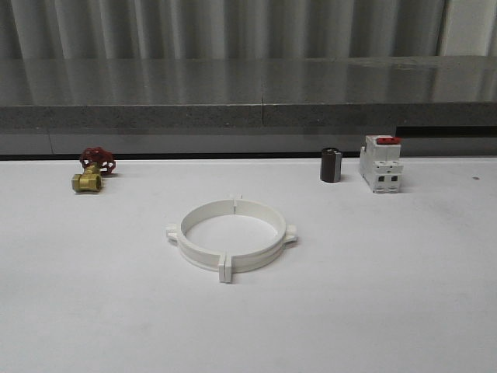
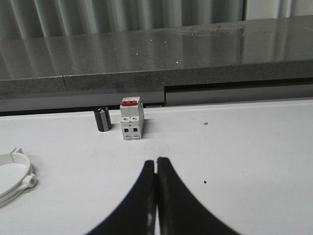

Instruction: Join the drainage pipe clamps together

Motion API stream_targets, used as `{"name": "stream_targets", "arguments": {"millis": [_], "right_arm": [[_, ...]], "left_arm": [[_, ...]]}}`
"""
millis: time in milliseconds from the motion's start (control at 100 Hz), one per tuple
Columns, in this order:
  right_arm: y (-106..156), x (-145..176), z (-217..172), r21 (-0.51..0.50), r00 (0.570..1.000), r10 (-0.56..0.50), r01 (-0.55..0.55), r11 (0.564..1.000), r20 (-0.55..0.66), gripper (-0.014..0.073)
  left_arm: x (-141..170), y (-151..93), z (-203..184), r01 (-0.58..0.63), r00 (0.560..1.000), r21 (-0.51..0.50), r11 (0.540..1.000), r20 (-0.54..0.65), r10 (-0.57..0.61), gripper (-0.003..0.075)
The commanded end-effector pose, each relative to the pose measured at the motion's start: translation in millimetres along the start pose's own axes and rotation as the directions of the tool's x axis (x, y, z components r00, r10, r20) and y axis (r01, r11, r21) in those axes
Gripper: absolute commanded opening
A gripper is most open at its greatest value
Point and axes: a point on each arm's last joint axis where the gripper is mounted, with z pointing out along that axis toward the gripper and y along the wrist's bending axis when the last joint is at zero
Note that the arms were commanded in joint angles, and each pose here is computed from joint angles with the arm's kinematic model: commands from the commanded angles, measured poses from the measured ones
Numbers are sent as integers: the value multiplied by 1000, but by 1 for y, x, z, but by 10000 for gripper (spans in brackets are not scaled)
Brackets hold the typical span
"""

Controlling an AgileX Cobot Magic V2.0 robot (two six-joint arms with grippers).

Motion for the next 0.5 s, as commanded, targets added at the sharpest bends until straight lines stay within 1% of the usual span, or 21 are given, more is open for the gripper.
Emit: {"name": "stream_targets", "arguments": {"millis": [0,130,220,290,490], "right_arm": [[1,-12,-3,-6,995,-12,13,1000,103,-118],[1,-12,-3,-6,995,-12,13,1000,103,-118],[1,-12,-3,-6,995,-12,13,1000,103,-118],[1,-12,-3,-6,995,-12,13,1000,103,-118],[1,-12,-3,-6,995,-12,13,1000,103,-118]], "left_arm": [[-5,0,-4,19,993,-3,1000,114,-18,-20],[12,2,-5,58,990,-23,998,128,-54,-20],[18,3,-3,50,992,-29,998,118,-47,-20],[19,3,-3,44,993,-31,999,110,-40,-20],[15,3,-4,9,988,-31,999,157,-4,-20]]}}
